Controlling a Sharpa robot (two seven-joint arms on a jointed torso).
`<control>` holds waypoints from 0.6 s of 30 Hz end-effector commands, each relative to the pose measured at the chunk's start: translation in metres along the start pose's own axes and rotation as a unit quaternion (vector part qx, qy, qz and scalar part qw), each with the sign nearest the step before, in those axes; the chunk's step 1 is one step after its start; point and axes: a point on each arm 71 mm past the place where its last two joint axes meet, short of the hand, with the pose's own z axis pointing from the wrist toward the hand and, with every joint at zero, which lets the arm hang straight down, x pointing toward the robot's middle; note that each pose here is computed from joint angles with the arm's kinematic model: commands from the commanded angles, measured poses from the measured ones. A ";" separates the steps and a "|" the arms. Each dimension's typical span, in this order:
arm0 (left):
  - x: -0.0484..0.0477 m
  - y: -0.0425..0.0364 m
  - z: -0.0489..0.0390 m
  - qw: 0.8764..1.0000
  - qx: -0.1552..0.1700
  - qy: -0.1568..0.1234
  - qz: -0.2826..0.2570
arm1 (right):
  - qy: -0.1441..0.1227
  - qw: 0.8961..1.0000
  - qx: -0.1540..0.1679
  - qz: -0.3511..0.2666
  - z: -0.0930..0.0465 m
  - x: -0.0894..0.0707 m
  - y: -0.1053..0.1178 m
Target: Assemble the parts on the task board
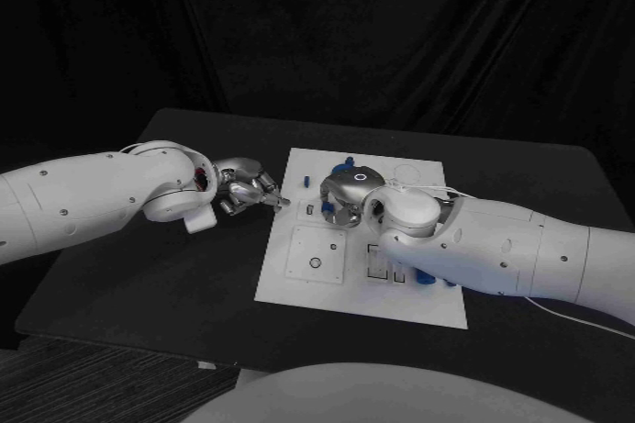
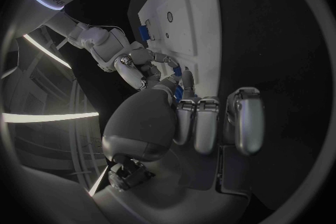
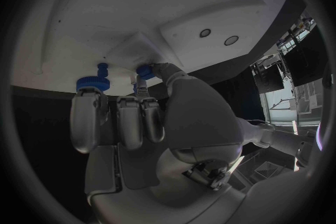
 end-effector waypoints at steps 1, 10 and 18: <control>0.0024 -0.0013 0.0011 1.000 0.004 0.010 -0.002 | -0.003 1.000 -0.005 0.001 -0.001 0.003 0.000; 0.0029 -0.0030 0.0022 1.000 0.011 0.007 -0.002 | -0.046 0.999 -0.015 0.016 -0.005 -0.003 -0.004; 0.0038 -0.0116 0.0026 0.998 0.060 0.004 -0.002 | -0.118 0.990 -0.044 0.058 -0.018 -0.014 -0.008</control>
